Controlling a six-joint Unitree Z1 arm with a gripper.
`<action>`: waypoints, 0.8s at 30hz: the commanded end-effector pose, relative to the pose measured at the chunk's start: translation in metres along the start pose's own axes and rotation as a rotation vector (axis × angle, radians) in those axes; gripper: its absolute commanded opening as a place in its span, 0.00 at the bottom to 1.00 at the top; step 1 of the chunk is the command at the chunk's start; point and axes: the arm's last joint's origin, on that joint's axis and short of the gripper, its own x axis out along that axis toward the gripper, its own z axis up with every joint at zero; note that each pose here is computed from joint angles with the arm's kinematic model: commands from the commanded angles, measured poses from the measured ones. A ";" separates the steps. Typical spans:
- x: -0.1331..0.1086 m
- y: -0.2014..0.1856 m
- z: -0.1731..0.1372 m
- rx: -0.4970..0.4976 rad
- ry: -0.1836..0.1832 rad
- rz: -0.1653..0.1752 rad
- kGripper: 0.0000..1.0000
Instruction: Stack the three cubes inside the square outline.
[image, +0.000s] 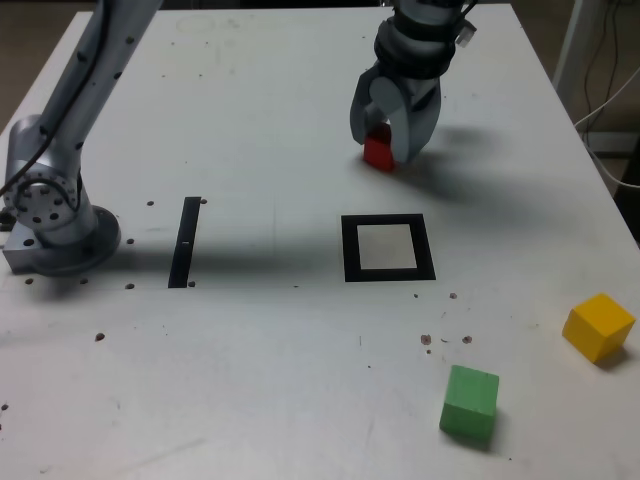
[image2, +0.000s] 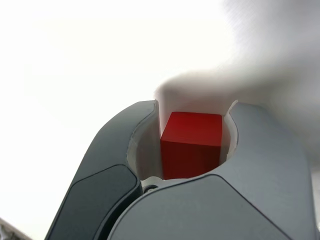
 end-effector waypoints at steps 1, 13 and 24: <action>-0.017 -0.006 -0.006 -0.016 -0.013 0.015 0.34; -0.066 -0.045 -0.028 -0.129 -0.064 0.016 0.33; -0.075 -0.079 -0.015 -0.326 -0.094 -0.033 0.33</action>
